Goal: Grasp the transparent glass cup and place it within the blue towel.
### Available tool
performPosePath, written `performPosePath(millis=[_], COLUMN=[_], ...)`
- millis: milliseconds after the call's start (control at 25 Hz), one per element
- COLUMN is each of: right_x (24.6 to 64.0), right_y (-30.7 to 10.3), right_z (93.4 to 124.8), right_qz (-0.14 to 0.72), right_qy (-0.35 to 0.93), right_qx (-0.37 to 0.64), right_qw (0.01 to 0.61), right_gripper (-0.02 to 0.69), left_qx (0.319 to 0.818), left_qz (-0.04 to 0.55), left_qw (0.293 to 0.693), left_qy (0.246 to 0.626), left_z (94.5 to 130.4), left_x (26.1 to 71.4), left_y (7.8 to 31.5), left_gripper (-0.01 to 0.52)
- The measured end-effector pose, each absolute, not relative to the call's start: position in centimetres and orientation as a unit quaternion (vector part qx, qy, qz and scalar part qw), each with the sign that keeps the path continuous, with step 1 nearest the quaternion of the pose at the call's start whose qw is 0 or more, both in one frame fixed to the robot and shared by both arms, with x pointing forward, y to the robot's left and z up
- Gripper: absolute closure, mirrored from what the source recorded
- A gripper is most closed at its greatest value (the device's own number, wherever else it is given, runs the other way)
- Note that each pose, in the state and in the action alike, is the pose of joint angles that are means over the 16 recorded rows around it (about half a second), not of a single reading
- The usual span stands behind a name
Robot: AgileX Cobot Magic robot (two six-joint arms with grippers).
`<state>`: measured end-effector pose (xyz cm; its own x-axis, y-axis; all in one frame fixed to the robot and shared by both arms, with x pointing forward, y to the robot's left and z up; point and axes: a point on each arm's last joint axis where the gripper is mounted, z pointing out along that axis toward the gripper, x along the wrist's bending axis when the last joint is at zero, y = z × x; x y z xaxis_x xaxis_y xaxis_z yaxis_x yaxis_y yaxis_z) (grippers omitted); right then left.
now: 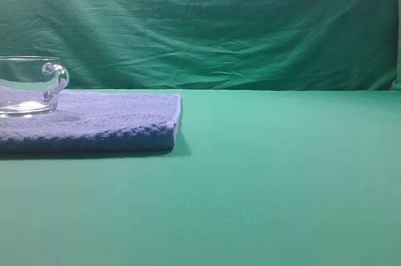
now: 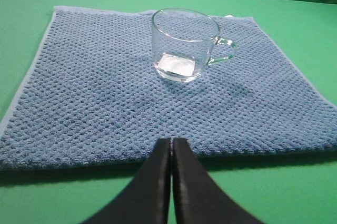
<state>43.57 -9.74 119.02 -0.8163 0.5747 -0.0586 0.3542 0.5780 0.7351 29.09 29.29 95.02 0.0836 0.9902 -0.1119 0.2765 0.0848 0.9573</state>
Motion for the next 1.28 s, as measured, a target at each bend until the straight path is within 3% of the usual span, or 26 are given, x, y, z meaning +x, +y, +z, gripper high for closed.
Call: performPosePath(millis=[400,760,1280], right_x=[36.1,32.4,31.5], right_y=[-16.8,-20.5,-22.5], right_z=[113.7,108.9,108.3], right_qz=[0.472,0.540,0.573], right_qy=[0.817,0.765,0.723], right_qx=[0.279,0.293,0.302], right_qw=[0.176,0.193,0.239], right_gripper=[0.665,0.665,0.665], left_qx=[0.562,0.562,0.562], left_qz=[0.376,0.376,0.376], left_qw=[0.475,0.475,0.475], left_qy=[0.563,0.563,0.563], left_z=[95.0,95.0,95.0], left_x=[29.1,29.1,29.1], left_y=[29.3,29.3,29.3], left_gripper=[0.514,0.514,0.514])
